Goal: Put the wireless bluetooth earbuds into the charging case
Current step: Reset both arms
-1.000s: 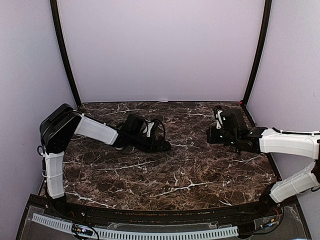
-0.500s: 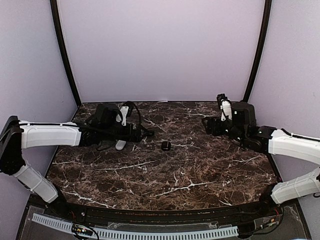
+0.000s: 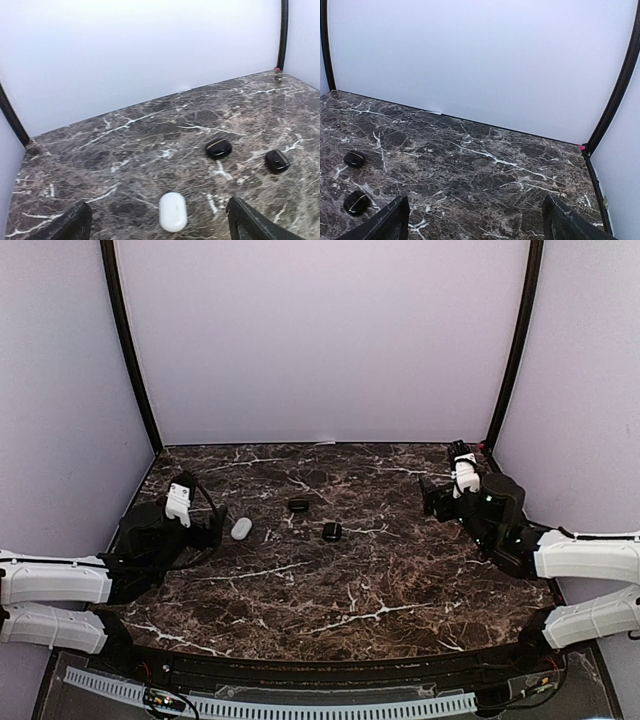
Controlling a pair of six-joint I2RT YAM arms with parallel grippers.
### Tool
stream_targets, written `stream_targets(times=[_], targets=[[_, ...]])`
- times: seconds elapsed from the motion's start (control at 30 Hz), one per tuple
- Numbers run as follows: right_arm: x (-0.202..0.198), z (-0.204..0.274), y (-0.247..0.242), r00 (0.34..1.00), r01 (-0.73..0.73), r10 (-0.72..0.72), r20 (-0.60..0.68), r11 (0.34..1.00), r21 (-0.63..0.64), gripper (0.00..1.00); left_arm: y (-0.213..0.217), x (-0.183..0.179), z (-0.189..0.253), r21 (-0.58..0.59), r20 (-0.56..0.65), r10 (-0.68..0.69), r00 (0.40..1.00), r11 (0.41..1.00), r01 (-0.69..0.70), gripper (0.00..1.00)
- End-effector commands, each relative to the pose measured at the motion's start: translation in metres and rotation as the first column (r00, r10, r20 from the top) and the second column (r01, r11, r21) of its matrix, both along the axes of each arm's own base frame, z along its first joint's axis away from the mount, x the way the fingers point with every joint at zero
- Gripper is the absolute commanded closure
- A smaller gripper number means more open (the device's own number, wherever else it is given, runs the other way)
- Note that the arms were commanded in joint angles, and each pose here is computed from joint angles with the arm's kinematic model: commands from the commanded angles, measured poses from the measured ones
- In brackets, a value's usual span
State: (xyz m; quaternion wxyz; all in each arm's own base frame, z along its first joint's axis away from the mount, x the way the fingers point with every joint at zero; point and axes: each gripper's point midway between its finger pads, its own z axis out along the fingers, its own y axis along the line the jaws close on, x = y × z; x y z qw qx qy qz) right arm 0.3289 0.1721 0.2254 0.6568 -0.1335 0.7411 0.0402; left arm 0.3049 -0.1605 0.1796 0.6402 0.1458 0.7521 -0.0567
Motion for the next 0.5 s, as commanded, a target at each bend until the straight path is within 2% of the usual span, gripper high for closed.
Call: stream_targets(times=[0.0,0.1,0.2,0.47], targets=[[0.000,0.022,-0.030,0.969,0.124,-0.126,0.214,0.992,0.020,0.10,0.058,0.012,0.045,-0.045,0.208,0.203,0.957,0.979,-0.198,0.02],[-0.002,0.020,-0.045,0.949,0.133,-0.137,0.283,0.991,0.035,0.12,0.086,0.018,0.040,-0.081,0.187,0.277,0.943,0.961,-0.266,0.02],[0.007,0.010,-0.064,0.944,0.171,-0.172,0.281,0.985,0.029,0.12,0.114,0.022,0.034,-0.111,0.179,0.371,0.911,0.928,-0.356,0.01],[0.014,-0.015,-0.099,0.928,0.248,-0.226,0.297,0.968,-0.037,0.13,0.150,0.038,0.002,-0.105,0.153,0.448,0.881,0.894,-0.436,0.01]])
